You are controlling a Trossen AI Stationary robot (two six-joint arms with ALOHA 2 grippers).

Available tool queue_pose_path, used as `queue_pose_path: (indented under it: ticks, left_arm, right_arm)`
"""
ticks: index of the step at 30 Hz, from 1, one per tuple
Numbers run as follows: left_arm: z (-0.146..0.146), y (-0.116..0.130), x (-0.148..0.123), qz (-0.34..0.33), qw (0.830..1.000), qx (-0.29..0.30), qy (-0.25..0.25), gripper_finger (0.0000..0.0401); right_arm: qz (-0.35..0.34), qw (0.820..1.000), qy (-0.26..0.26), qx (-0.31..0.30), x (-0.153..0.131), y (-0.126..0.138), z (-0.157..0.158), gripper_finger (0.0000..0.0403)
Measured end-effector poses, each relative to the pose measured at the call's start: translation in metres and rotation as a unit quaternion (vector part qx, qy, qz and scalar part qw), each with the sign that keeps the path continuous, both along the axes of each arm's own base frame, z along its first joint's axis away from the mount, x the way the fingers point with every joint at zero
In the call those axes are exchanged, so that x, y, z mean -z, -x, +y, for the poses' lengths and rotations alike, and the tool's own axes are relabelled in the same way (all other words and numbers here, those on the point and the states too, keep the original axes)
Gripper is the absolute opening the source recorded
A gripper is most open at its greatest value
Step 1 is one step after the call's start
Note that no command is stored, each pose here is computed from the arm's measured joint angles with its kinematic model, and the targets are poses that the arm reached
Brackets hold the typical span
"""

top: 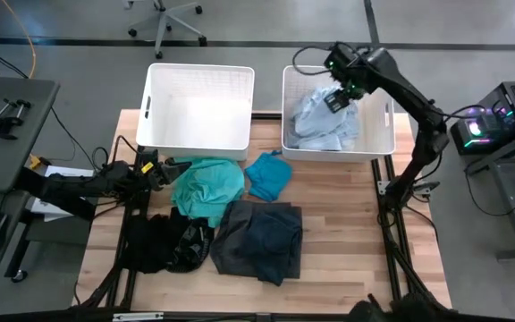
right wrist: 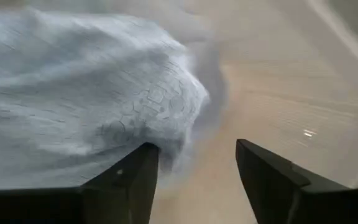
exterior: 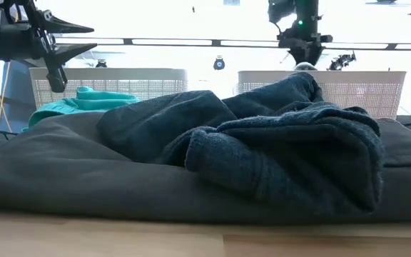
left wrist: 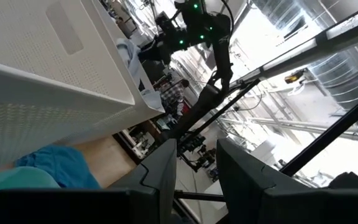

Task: Sort clothes
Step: Put the patterned white shirt into the right white bin, then put the navy blue sweatpants into the left white bin

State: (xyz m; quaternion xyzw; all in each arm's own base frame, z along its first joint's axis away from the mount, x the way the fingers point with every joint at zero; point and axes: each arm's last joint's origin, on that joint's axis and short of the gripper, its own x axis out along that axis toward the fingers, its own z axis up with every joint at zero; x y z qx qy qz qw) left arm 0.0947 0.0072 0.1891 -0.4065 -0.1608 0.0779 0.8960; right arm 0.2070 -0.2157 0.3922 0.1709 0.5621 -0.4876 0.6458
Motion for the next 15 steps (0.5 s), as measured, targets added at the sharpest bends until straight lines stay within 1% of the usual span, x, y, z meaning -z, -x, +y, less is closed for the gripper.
queue_pose_path:
  ticks: [1,3,5,8,10,11,13,15]
  left_arm:
    - [0.000,0.000,0.000,0.001,1.000,0.000,0.000,0.0101]
    - [0.000,0.000,0.000,0.002,1.000,0.000,-0.001,0.0097]
    - [0.000,0.000,0.001,0.009,1.000,-0.001,-0.006,0.0092]
    - [0.000,-0.001,0.002,0.013,1.000,-0.002,-0.012,0.0081]
    - [0.000,-0.001,0.002,0.015,1.000,-0.003,-0.016,0.0073]
    - [0.000,-0.001,0.002,0.016,1.000,-0.002,-0.019,0.0069]
    - [0.000,-0.001,0.002,0.019,0.999,0.000,-0.031,0.0060]
    - [-0.001,-0.001,0.002,0.022,0.999,0.005,-0.042,0.0052]
  right_arm:
    - [-0.001,1.000,0.009,0.007,-0.004,0.002,-0.001,0.0205]
    - [-0.035,0.999,0.031,0.017,-0.019,0.005,0.004,0.0207]
    - [-0.084,0.995,0.049,0.009,-0.041,0.007,0.021,0.0207]
    - [-0.143,0.986,0.084,-0.031,-0.071,0.009,0.055,0.0208]
    - [-0.165,0.977,0.108,-0.083,-0.084,0.005,0.084,0.0208]
    - [-0.171,0.972,0.112,-0.118,-0.088,0.003,0.099,0.0208]
    - [-0.174,0.961,0.103,-0.191,-0.088,-0.005,0.131,0.0208]
    - [-0.170,0.949,0.084,-0.251,-0.081,-0.014,0.159,0.0209]
